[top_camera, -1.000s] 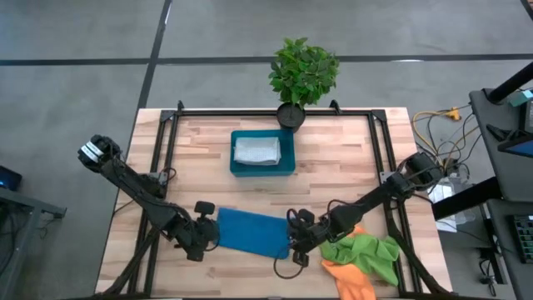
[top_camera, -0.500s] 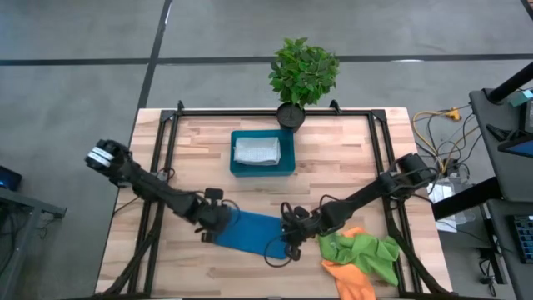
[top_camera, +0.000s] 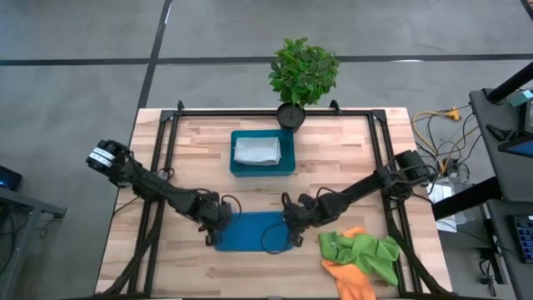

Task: Fold microfiber towels
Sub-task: Fold the blue microfiber towel

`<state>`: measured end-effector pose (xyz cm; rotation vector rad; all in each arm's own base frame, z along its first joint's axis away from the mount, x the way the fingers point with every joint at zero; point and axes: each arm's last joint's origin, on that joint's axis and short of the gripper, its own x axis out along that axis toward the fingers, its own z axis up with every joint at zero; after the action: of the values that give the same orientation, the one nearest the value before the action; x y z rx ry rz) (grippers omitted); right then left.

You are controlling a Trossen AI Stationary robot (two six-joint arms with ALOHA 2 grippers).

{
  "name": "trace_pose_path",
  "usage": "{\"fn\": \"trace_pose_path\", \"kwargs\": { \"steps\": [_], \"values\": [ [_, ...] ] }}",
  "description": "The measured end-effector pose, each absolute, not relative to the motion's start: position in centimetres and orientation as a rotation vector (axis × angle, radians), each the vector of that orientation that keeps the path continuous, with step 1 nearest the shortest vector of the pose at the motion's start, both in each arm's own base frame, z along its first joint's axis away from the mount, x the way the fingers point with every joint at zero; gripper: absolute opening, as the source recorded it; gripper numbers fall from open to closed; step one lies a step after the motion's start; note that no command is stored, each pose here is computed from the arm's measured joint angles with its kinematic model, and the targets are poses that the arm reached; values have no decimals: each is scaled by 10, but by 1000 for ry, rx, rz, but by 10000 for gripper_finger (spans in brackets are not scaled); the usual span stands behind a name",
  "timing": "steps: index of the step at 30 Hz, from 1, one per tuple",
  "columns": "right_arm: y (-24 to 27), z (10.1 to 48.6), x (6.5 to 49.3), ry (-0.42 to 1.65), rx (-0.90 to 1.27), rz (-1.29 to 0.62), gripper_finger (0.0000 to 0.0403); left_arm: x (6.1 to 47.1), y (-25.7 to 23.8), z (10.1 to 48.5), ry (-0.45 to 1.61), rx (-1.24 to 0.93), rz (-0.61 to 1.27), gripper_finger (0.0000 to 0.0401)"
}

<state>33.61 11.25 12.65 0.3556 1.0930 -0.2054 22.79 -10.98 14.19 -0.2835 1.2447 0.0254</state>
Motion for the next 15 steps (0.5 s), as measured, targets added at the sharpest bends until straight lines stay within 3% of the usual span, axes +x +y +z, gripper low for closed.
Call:
{"fn": "trace_pose_path", "kwargs": {
  "steps": [7,11,15],
  "values": [
    [88,126,343,1082,283,-224,9,230,-145,148,1206,-544,-87,0],
    [83,130,342,1086,260,-222,9,226,-162,157,1248,-568,-191,0],
    [93,145,336,1059,242,-182,9,225,-169,188,1147,-570,-294,0]
  ]
}}
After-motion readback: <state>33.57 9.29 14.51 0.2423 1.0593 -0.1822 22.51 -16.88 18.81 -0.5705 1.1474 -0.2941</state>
